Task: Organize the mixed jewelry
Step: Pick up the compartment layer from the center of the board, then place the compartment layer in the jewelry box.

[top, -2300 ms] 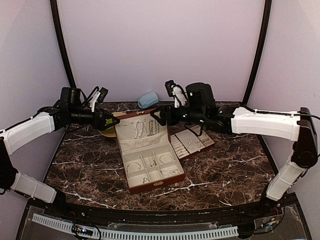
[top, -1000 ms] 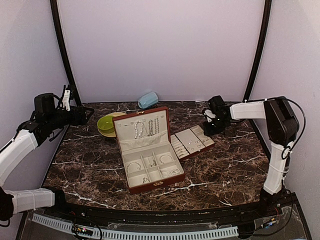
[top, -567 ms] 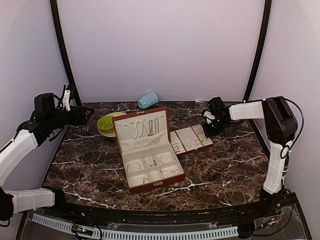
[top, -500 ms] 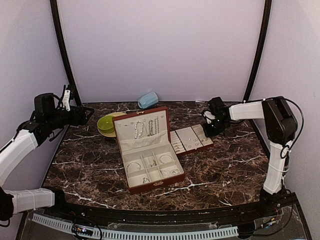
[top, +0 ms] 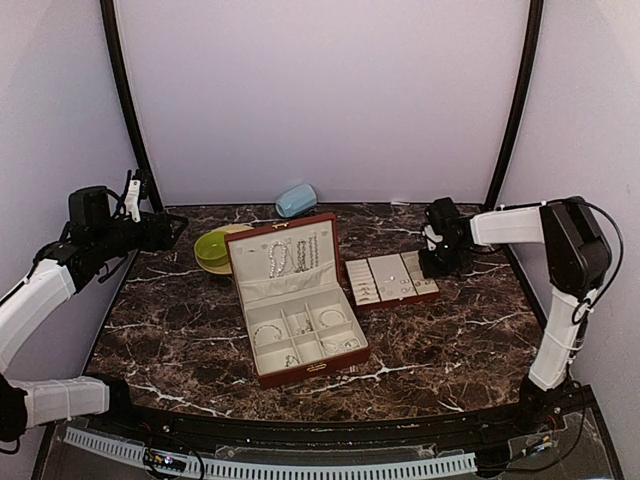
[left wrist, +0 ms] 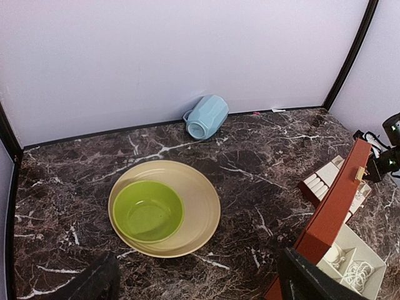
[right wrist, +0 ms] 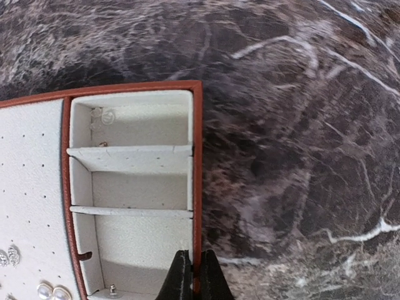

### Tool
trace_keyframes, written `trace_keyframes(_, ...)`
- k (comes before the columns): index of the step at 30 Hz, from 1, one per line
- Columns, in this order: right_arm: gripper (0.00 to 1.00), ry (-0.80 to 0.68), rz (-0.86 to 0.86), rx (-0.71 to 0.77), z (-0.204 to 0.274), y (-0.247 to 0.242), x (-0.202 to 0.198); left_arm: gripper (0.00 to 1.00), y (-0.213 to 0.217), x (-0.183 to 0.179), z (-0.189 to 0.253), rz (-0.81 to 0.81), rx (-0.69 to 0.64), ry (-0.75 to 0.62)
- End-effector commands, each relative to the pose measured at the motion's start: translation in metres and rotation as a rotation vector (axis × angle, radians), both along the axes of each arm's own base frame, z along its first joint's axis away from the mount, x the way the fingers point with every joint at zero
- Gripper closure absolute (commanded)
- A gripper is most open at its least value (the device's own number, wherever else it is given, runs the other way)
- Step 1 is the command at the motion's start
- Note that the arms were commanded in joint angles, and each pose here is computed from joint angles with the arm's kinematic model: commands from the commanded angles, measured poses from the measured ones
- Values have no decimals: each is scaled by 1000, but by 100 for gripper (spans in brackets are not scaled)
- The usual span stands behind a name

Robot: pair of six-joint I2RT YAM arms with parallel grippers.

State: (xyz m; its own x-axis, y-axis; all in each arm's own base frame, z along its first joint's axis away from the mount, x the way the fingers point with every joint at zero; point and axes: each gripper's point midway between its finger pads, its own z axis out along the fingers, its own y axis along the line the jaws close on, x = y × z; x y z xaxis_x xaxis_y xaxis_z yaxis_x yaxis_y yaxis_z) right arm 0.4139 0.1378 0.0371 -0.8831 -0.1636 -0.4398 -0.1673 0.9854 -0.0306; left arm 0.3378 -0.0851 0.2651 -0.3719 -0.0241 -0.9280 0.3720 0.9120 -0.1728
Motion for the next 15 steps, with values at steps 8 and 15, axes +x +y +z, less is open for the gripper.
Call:
trace_keyframes(8,100,-24,-213,86,43,-43,-27,10,0,-5,3,-5,2,-19)
trace_keyframes(15,100,-54,-262,77,74,-57,-48,10,-1,-6,4,-13,-3,-23)
